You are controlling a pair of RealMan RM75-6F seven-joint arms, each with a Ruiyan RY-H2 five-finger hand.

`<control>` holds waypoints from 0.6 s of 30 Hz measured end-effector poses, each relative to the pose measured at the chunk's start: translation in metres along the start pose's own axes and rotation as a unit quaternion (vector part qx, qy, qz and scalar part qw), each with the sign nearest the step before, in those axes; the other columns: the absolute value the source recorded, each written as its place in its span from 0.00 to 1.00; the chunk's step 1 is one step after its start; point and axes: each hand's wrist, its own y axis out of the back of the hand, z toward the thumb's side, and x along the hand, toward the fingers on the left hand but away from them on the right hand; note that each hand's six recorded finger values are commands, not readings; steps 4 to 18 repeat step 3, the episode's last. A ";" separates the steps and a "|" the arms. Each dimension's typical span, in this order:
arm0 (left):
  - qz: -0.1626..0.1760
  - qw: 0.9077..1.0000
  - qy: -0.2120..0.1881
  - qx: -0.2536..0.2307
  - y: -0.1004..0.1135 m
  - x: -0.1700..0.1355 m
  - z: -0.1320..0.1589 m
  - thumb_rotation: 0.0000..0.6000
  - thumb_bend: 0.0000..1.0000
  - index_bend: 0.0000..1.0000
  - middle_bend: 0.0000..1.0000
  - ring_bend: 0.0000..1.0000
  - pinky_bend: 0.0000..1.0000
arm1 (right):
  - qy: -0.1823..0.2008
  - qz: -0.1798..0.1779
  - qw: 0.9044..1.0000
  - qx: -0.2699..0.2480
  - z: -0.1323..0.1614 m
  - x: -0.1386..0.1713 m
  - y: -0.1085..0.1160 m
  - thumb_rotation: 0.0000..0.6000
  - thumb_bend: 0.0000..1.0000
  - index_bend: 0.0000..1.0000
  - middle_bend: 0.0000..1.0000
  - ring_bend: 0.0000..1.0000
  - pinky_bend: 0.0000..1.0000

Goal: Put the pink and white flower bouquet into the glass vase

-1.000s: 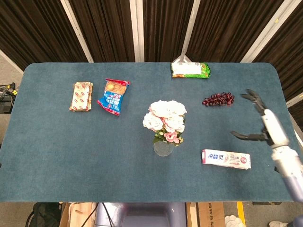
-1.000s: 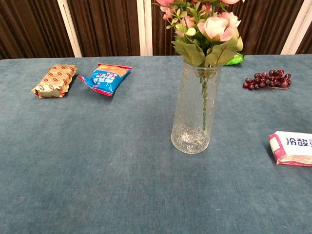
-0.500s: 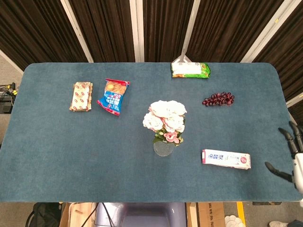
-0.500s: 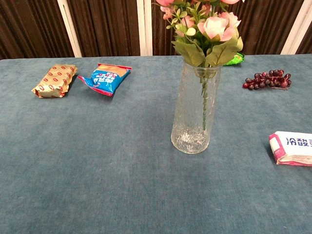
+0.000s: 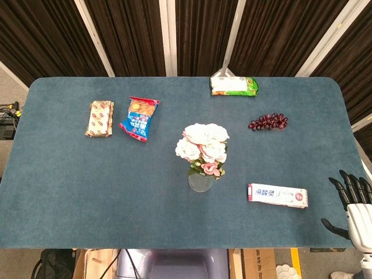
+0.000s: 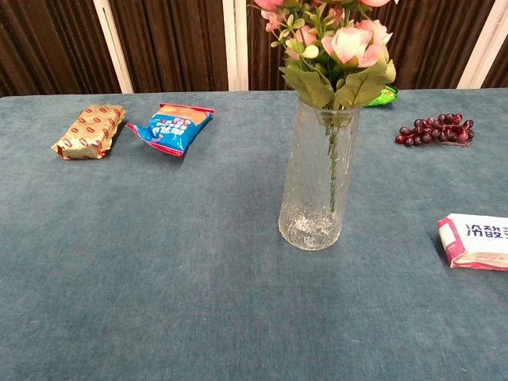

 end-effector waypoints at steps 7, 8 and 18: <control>-0.001 1.000 0.001 -0.001 -0.002 0.002 0.000 1.00 0.18 0.12 0.00 0.00 0.03 | -0.001 -0.004 1.000 -0.004 -0.001 -0.001 0.001 1.00 0.13 0.15 0.03 0.00 0.00; -0.001 1.000 0.001 -0.001 -0.002 0.002 0.000 1.00 0.18 0.12 0.00 0.00 0.03 | -0.001 -0.004 1.000 -0.004 -0.001 -0.001 0.001 1.00 0.13 0.15 0.03 0.00 0.00; -0.001 1.000 0.001 -0.001 -0.002 0.002 0.000 1.00 0.18 0.12 0.00 0.00 0.03 | -0.001 -0.004 1.000 -0.004 -0.001 -0.001 0.001 1.00 0.13 0.15 0.03 0.00 0.00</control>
